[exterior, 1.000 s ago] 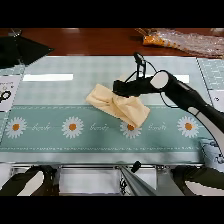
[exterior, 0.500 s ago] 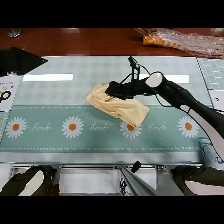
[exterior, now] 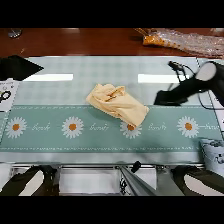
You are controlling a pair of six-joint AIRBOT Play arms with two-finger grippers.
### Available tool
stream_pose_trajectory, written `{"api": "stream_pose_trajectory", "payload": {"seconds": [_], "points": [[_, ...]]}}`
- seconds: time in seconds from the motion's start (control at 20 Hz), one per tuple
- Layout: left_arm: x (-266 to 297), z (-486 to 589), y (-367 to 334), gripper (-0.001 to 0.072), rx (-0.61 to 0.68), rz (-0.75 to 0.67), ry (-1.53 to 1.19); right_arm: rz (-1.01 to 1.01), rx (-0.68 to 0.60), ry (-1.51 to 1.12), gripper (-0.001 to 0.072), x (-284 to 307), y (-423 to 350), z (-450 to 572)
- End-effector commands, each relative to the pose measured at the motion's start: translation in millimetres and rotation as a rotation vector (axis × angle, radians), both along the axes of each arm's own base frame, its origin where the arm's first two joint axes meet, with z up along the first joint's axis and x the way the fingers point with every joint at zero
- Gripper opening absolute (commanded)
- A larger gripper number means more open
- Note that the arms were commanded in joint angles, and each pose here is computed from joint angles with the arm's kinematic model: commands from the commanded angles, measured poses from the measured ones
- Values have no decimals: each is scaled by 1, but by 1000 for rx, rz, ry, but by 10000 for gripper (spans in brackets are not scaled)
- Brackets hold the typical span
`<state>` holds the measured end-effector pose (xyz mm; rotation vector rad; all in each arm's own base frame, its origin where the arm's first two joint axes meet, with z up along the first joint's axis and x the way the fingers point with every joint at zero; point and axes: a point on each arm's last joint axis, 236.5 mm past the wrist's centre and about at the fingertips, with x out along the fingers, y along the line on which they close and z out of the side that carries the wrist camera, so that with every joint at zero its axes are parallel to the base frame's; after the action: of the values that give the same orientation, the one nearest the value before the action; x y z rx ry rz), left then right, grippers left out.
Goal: Fold the shirts.
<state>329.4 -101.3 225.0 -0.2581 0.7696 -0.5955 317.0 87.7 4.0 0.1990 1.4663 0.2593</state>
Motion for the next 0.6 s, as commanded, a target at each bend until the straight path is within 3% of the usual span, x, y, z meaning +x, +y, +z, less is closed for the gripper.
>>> {"api": "stream_pose_trajectory", "payload": {"seconds": [0.0,0.05,0.25,0.35,0.55], "points": [[1,-4,5,18,23,15,7,-151,-32,94,560,-57,-57,-19],[1,-4,5,18,23,15,7,-212,47,95,605,-66,-48,-29],[1,-4,5,18,23,15,7,-411,457,32,605,-59,24,-46],[1,-4,5,19,23,14,7,-476,496,5,604,-54,36,-58],[1,-4,5,18,18,19,12,-527,443,-71,604,-41,45,-74]]}}
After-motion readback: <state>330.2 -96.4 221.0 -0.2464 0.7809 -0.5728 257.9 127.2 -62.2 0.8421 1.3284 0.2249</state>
